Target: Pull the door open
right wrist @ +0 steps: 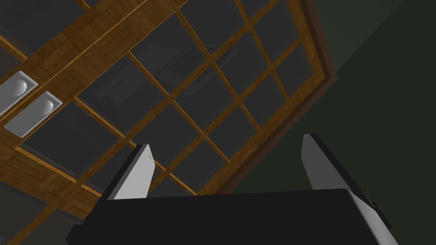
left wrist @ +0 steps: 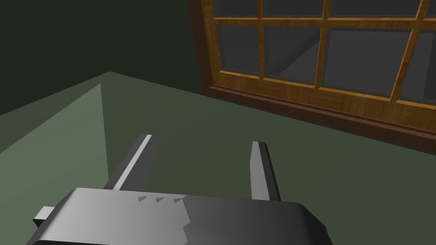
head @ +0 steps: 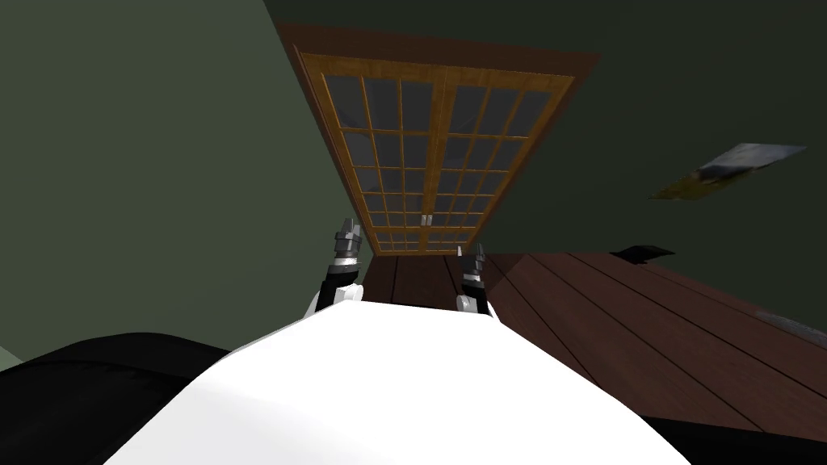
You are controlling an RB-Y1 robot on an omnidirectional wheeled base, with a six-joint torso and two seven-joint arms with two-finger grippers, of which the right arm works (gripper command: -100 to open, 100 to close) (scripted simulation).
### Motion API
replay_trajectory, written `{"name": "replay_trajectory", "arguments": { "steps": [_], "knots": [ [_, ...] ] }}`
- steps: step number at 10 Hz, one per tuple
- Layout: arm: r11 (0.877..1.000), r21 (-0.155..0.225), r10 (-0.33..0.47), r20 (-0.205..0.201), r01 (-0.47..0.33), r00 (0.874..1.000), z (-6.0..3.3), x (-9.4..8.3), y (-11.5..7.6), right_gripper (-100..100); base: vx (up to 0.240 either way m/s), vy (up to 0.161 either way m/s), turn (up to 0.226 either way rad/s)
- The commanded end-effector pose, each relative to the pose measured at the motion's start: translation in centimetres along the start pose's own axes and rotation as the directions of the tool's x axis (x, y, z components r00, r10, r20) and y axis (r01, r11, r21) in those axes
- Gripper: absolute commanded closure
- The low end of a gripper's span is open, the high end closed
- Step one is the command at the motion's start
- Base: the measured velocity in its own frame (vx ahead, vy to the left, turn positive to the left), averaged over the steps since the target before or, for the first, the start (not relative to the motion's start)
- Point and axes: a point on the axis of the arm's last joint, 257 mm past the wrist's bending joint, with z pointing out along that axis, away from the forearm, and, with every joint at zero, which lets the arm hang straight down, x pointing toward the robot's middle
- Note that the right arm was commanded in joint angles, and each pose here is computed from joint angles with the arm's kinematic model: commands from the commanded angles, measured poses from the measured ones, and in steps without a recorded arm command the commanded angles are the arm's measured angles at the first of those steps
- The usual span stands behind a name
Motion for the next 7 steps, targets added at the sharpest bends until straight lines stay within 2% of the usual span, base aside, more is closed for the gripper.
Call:
{"name": "replay_trajectory", "arguments": {
  "steps": [1,4,7],
  "knots": [
    [0.999,0.013,0.045,0.019,-0.045,0.999,-0.16,-0.9,-0.9,-100,0.098,-0.012,0.113],
    [0.992,0.033,0.121,0.059,-0.124,0.991,-0.69,-2.8,-2.6,-100,0.099,-0.01,0.112],
    [0.978,0.046,0.197,0.104,-0.203,0.975,-1.33,-4.6,-4.2,-100,0.105,-0.021,0.131]
  ]
}}
